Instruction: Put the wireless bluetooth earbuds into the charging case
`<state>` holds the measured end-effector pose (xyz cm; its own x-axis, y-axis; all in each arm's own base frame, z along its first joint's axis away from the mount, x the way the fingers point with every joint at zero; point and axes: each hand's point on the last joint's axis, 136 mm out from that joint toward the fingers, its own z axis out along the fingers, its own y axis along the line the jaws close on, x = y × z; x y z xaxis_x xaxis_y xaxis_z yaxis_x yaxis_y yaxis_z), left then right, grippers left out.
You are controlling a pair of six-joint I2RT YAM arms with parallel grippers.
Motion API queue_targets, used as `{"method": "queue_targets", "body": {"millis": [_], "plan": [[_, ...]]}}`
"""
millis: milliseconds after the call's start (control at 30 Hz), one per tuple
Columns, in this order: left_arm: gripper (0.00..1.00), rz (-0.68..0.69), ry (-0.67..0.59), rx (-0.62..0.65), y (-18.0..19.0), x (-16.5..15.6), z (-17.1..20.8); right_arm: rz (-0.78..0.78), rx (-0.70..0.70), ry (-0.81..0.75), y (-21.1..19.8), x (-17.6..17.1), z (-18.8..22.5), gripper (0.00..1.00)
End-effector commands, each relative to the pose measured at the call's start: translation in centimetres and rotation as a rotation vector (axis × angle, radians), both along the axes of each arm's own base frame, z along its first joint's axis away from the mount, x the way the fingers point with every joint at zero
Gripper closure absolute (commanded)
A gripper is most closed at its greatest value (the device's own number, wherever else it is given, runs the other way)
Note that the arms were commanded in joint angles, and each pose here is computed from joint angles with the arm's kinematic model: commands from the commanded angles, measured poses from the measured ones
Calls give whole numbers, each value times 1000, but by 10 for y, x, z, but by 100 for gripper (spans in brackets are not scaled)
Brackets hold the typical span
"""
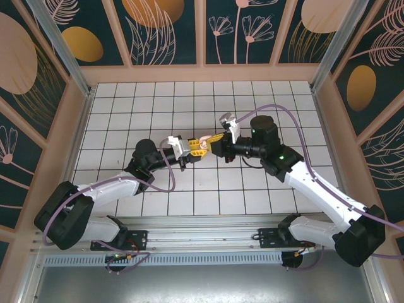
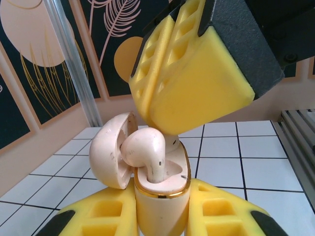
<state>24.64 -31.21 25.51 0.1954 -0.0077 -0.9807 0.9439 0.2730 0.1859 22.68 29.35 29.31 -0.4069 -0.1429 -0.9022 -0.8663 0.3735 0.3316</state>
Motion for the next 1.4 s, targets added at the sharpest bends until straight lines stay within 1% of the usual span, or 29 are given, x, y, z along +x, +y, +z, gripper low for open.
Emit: {"method": "queue_targets", "body": {"millis": [0, 233, 267, 367, 433, 500, 533, 600, 633, 700, 767, 867, 967, 1000, 1167, 1367], "plan": [[80, 37, -154, -98, 5, 2, 49, 27, -25, 60, -1, -18, -12, 84], [80, -3, -197, -47, 2, -4, 38, -25, 69, -199, -20, -24, 47, 61], [79, -5, -199, -42, 2, -4, 36, -36, 74, -238, -24, -25, 53, 58], [79, -12, -216, -19, 1, -5, 32, -73, 74, -327, -35, -26, 65, 56], [79, -14, -226, -1, 0, -5, 29, -81, 41, -373, -40, -27, 65, 56], [79, -21, -236, 26, -1, -5, 24, -85, -20, -409, -43, -25, 59, 56], [79, -26, -244, 37, -2, -5, 22, -68, -52, -433, -43, -26, 56, 56], [79, -29, -260, 52, -2, -6, 19, 22, -120, -548, -41, -35, 50, 56], [79, -31, -270, 61, -2, -6, 18, 54, -141, -596, -41, -38, 47, 58], [79, -36, -290, 82, -2, -8, 14, 50, -179, -660, -42, -34, 45, 56], [79, -37, -311, 98, -1, -8, 10, 66, -231, -683, -42, -30, 40, 55], [79, -37, -354, 121, -1, -9, 7, 126, -301, -703, -38, -28, 30, 57], [80, -31, -379, 151, -1, -7, 2, 198, -339, -787, -36, -34, 20, 64], [80, -29, -386, 159, -1, -6, 1, 204, -344, -820, -35, -36, 19, 64], [80, -29, -406, 171, -1, -7, 0, 219, -393, -956, -26, -38, 12, 64], [80, -33, -406, 167, 0, -9, 0, 265, -416, -1021, -14, -37, 6, 64]]}}
